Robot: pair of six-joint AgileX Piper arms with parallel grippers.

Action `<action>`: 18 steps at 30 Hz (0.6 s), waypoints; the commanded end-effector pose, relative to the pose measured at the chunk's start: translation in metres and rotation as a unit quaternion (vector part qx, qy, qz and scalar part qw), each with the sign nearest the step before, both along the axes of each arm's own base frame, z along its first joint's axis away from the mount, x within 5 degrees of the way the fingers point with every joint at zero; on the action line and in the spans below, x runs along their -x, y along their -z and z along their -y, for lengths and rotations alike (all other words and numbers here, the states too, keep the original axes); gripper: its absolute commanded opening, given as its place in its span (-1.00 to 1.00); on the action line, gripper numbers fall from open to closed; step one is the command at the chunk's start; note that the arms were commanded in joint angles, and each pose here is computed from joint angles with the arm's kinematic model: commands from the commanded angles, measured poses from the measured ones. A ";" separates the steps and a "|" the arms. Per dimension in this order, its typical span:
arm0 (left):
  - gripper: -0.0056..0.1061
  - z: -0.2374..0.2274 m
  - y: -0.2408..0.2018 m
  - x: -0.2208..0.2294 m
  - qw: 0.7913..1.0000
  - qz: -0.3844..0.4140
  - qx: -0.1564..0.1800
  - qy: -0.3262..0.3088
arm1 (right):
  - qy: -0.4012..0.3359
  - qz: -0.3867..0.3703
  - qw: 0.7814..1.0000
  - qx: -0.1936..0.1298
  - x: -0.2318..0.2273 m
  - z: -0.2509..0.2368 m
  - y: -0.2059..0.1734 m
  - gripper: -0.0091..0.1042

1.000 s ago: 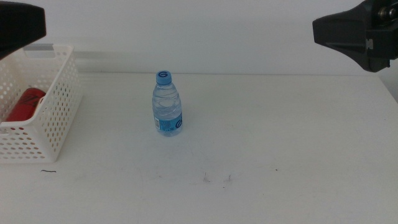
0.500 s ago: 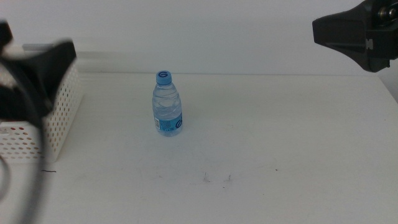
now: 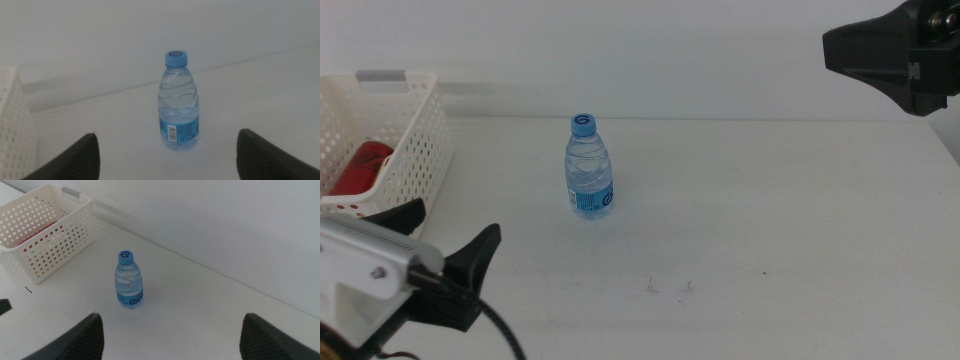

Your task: Use arms to grab the bottles and put them into the dustbin to the left of the table.

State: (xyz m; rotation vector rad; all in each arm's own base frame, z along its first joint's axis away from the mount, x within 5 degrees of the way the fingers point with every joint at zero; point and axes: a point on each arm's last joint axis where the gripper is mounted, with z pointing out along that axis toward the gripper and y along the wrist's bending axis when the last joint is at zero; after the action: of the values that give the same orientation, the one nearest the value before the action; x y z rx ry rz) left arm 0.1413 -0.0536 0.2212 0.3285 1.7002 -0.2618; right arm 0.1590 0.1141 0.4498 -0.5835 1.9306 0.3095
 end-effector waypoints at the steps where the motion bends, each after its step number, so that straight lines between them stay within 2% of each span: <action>1: 0.78 0.004 0.003 -0.007 1.000 0.009 0.008 0.005 | -0.002 0.004 1.000 0.003 0.001 0.001 -0.001 0.55; 4: 0.78 0.008 0.014 -0.017 1.000 -0.013 0.021 0.003 | -0.002 0.004 1.000 0.003 0.001 0.001 -0.001 0.55; 7: 0.78 0.012 0.028 -0.027 0.999 -0.033 0.016 0.003 | -0.002 0.004 1.000 0.003 0.001 0.001 -0.001 0.55; 13: 0.78 0.020 0.043 -0.046 0.999 0.009 0.036 0.007 | -0.002 0.004 1.000 0.003 0.001 0.001 -0.001 0.55; 18: 0.78 0.033 0.060 -0.073 0.999 -0.002 0.042 0.021 | -0.002 0.004 1.000 0.003 0.001 0.001 -0.001 0.55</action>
State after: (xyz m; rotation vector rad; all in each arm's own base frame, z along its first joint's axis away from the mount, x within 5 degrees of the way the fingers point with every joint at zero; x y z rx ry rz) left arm 0.2064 -0.0819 0.1624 0.3119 1.7094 -0.3344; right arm 0.1590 0.1141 0.4498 -0.5835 1.9306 0.3095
